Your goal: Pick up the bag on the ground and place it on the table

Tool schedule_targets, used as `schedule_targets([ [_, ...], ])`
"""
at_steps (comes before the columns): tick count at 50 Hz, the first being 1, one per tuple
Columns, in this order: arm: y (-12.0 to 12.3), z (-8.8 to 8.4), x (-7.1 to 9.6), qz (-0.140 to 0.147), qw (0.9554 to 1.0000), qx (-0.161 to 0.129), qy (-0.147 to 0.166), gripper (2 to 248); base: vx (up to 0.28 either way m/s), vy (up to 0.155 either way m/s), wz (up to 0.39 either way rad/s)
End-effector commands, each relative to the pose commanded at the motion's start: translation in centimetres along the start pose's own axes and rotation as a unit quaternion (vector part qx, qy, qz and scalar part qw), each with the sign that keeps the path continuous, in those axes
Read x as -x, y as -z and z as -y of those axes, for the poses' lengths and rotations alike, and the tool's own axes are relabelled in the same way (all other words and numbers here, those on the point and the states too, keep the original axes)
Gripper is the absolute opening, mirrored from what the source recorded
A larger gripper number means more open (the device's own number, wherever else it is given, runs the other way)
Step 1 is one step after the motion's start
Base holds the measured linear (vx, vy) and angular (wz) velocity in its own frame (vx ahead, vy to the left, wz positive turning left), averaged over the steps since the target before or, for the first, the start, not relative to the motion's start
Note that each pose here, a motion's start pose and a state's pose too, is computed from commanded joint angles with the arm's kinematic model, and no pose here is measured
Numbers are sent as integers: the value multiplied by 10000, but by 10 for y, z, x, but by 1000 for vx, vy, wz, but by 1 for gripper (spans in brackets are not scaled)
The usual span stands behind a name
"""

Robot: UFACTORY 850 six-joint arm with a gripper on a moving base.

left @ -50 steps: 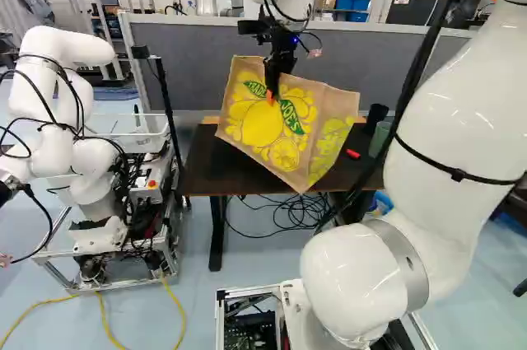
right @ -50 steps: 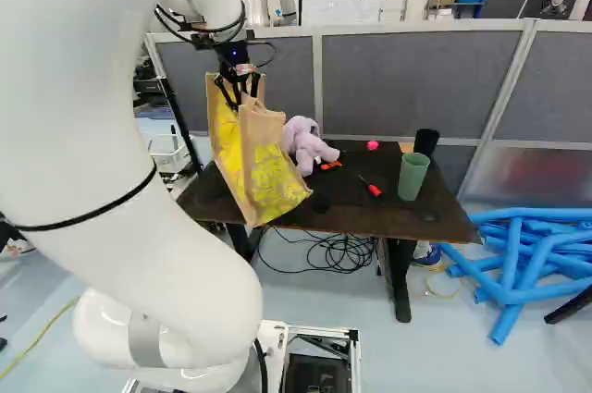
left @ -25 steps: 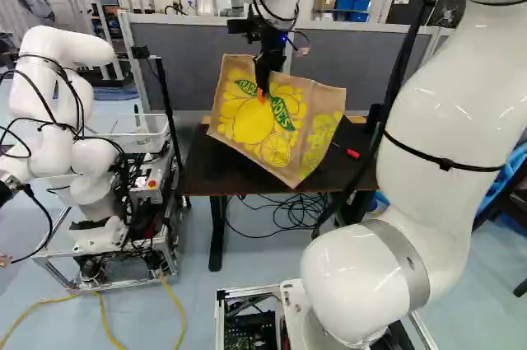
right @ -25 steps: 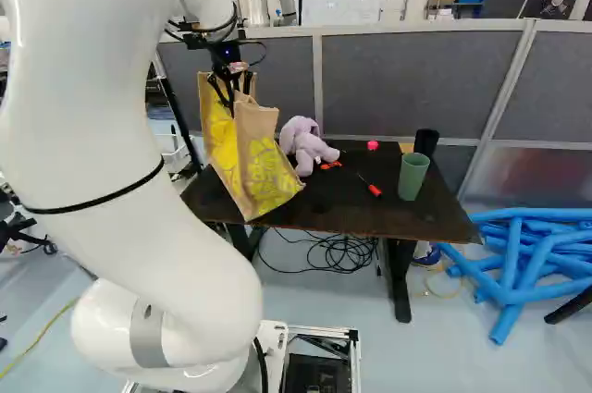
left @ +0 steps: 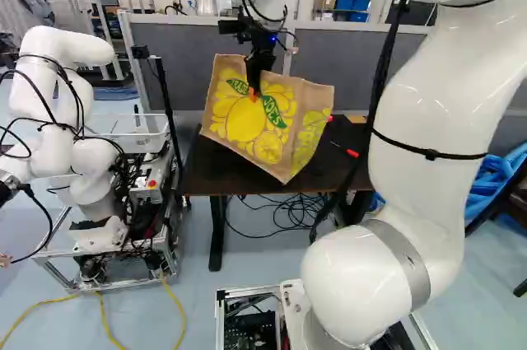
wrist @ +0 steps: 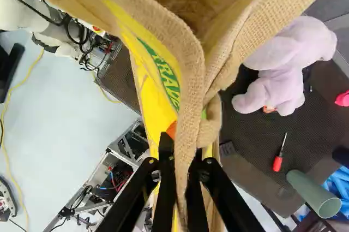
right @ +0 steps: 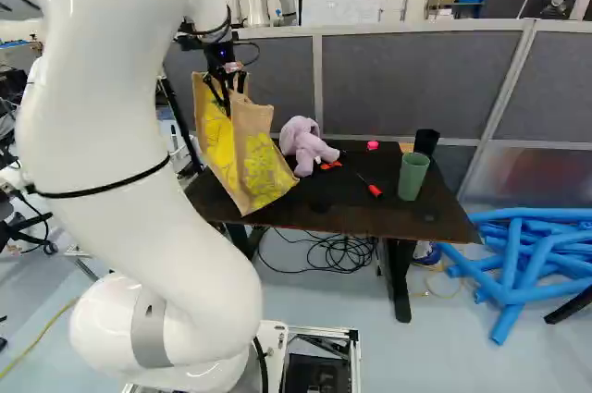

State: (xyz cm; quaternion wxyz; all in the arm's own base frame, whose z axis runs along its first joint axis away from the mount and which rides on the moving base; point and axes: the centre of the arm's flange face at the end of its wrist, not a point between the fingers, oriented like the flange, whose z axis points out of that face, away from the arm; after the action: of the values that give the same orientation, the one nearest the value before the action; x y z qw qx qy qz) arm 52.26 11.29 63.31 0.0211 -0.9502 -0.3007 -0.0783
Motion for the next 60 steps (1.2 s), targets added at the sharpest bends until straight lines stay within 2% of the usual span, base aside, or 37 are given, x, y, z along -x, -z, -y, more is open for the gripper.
schedule_targets([
  [20, -33, -15, -21, 156, 9999, -60, -43, 22, 0, 0, 0],
  [60, -99, -54, -58, -119, 9997, 114, -198, 22, 0, 0, 0],
])
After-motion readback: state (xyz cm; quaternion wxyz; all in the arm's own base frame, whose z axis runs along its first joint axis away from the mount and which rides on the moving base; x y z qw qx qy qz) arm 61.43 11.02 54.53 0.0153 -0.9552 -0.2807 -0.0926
